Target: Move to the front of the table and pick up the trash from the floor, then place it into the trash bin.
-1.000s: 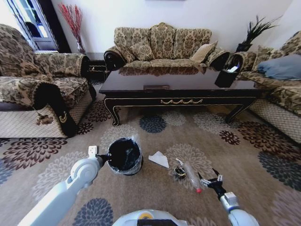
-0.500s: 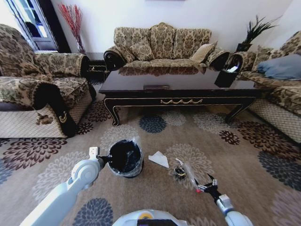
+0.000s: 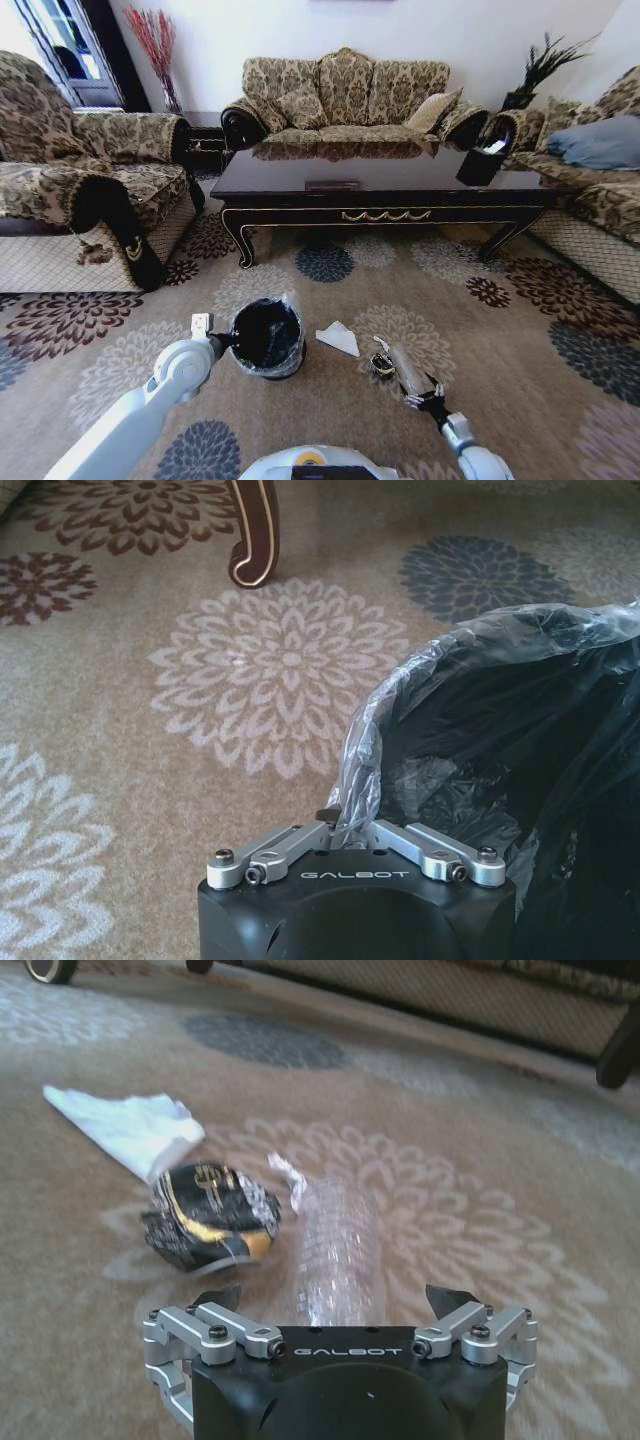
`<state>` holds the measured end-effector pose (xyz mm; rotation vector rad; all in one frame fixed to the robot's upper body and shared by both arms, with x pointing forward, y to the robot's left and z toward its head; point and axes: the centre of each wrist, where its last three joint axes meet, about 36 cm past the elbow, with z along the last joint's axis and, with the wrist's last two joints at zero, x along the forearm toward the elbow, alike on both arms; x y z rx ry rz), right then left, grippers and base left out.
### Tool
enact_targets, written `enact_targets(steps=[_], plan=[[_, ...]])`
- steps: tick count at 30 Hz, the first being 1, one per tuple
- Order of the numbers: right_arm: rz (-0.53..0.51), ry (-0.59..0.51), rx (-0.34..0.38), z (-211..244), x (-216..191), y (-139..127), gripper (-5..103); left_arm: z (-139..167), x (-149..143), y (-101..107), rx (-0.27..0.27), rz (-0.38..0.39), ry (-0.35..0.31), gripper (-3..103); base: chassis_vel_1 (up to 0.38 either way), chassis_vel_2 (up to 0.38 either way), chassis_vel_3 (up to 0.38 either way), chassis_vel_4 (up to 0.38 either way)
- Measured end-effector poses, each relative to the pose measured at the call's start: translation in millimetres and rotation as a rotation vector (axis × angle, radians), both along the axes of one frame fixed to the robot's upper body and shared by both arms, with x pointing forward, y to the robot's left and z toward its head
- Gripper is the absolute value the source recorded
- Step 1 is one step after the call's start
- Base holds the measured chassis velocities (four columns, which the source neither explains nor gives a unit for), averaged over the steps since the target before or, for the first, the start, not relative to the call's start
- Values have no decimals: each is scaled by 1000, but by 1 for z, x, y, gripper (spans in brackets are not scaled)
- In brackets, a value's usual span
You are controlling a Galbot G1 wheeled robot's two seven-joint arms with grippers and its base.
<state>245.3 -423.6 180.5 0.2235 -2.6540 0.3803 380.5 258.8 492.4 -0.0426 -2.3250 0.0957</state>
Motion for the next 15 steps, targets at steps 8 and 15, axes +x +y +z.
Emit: enact_targets(steps=[8, 15], plan=[[-33, 35, 16, -11, 1, -1, 95, -1, 0, -2, -4, -2, 4, 0, 0, 0, 0, 0], [-33, 31, 8, -9, 2, -4, 68, -1, 0, -3, -5, -1, 6, 0, 0, 0, 0, 0]])
